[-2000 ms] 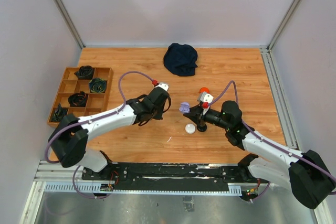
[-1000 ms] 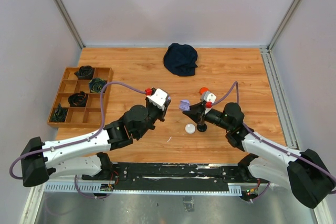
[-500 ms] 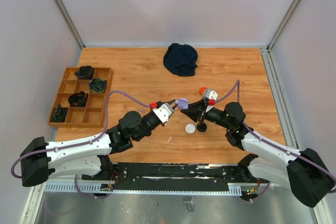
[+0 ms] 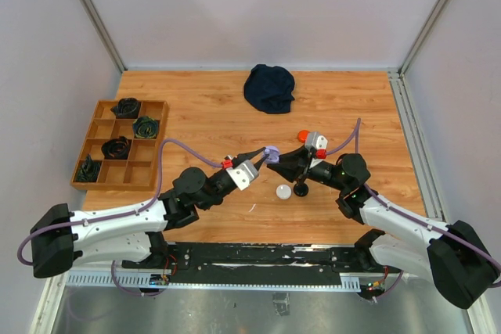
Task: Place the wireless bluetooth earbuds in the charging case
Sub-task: Place the earbud in the charging case.
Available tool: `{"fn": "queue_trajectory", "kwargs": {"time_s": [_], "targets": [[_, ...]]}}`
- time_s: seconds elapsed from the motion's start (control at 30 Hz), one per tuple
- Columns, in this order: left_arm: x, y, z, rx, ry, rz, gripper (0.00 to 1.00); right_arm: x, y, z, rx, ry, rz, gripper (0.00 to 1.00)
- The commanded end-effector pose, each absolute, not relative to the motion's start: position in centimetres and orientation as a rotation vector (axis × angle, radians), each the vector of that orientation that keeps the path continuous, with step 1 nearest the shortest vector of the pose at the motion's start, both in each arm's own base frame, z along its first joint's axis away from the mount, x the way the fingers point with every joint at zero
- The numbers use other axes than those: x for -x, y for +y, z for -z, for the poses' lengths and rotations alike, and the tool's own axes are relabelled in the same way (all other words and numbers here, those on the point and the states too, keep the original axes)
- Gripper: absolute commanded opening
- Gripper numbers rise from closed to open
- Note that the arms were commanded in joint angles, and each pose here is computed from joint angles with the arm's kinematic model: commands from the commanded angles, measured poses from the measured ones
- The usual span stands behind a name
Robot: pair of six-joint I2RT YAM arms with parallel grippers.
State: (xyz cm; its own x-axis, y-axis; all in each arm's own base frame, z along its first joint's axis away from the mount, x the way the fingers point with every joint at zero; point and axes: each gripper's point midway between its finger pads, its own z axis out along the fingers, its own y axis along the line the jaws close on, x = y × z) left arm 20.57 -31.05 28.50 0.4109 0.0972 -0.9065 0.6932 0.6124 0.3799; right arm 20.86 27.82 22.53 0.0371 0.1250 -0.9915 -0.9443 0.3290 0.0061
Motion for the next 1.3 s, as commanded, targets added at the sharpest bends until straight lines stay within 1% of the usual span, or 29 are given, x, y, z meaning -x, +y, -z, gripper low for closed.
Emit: {"fn": "queue_trajectory", "kwargs": {"time_s": [0.0, 0.6, 0.87, 1.27], "targets": [[-20.1, -31.5, -29.4, -0.858, 1.047, 0.449, 0.12, -19.4, 28.7, -24.8, 0.91, 1.132, -1.054, 0.06], [-20.6, -31.3, -27.6, -0.883, 1.079, 0.397, 0.11, -18.8, 28.4, -25.7, 0.911, 1.091, -1.057, 0.06], [-19.9, -31.3, -27.5, -0.895, 1.068, 0.431, 0.11, -18.8, 28.3, -25.9, 0.905, 1.086, -1.051, 0.06], [-20.0, -31.4, -27.1, -0.907, 1.093, 0.431, 0.24, -18.8, 28.2, -26.0, 0.909, 1.081, -1.045, 0.06]]}}
